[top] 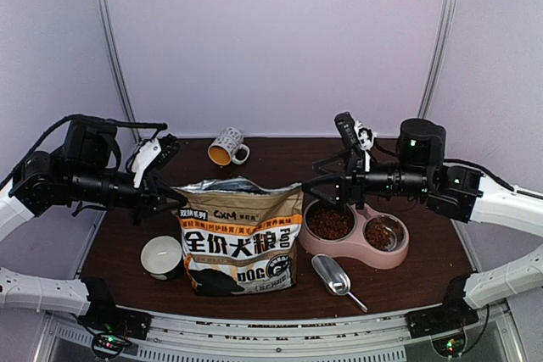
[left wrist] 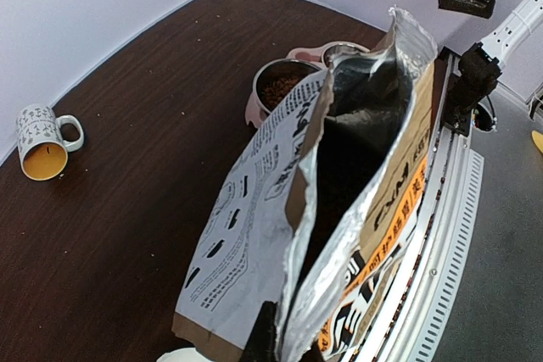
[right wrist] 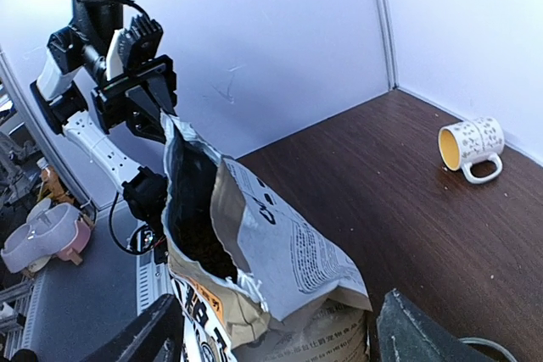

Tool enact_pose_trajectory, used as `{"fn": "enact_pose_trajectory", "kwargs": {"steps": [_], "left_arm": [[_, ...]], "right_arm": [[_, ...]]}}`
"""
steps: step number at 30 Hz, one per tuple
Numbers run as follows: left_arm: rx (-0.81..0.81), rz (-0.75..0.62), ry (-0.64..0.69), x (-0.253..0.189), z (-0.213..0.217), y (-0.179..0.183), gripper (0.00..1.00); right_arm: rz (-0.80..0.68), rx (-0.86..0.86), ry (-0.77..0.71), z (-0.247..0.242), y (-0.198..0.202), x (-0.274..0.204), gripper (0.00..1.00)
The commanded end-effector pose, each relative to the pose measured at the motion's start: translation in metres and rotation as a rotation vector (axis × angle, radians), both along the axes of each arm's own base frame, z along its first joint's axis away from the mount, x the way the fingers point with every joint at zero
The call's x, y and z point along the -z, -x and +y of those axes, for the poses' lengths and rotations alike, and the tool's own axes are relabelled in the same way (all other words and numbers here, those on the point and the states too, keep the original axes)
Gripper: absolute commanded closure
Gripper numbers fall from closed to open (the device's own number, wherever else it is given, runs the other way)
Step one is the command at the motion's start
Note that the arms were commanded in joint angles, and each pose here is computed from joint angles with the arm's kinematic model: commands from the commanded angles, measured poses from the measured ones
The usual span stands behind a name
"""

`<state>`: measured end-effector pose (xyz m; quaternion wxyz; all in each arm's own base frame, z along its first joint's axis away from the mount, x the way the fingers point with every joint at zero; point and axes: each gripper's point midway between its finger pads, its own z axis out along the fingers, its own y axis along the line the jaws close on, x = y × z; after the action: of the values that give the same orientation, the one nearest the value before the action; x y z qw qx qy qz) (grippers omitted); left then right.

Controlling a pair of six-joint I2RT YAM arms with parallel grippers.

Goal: Serve the pet food
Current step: Close the seal on the pet food bag with both arms.

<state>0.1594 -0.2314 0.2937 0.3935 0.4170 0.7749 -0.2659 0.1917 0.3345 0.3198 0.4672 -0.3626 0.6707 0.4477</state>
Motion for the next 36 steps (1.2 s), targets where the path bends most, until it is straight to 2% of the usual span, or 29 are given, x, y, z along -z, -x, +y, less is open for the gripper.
{"fn": "enact_pose_trajectory", "kwargs": {"steps": [1, 4, 11, 12, 15, 19, 20, 28, 33, 34, 36], "left_arm": [[-0.027, -0.137, 0.199, -0.063, -0.011, -0.016, 1.0], [-0.025, -0.131, 0.195, -0.063, -0.012, -0.016, 1.0], [-0.027, -0.13, 0.19, -0.062, -0.012, -0.016, 1.0], [-0.026, -0.13, 0.19, -0.062, -0.012, -0.016, 1.0], [-0.037, -0.133, 0.183, -0.062, -0.01, -0.017, 1.0], [-0.068, -0.147, 0.168, -0.065, 0.0, -0.018, 1.0], [-0.078, -0.147, 0.158, -0.064, 0.004, -0.018, 1.0], [-0.157, -0.128, 0.069, -0.051, 0.027, -0.023, 1.0], [-0.096, -0.122, 0.047, -0.052, 0.018, -0.021, 1.0], [-0.069, -0.115, 0.043, -0.053, 0.013, -0.02, 0.94], [0.007, -0.09, 0.048, -0.06, -0.002, -0.017, 0.74]], "right_arm": [[-0.088, -0.175, -0.01, 0.015, 0.011, -0.011, 0.21], [-0.105, -0.244, -0.001, 0.025, 0.013, -0.006, 0.22], [-0.121, -0.29, 0.029, 0.043, 0.004, 0.006, 0.25], [-0.123, -0.299, 0.027, 0.045, 0.003, 0.005, 0.29], [-0.113, -0.326, 0.031, 0.05, 0.004, 0.006, 0.52], [-0.091, -0.335, 0.054, 0.044, 0.008, 0.011, 0.97], [-0.088, -0.332, 0.055, 0.039, 0.01, 0.01, 1.0], [-0.118, -0.2, 0.031, -0.001, 0.022, -0.004, 1.0], [-0.137, -0.167, 0.013, -0.007, 0.027, -0.012, 1.0], [-0.139, -0.173, 0.018, -0.005, 0.029, -0.013, 1.0], [-0.147, -0.189, 0.025, -0.002, 0.032, -0.017, 1.0]]}}
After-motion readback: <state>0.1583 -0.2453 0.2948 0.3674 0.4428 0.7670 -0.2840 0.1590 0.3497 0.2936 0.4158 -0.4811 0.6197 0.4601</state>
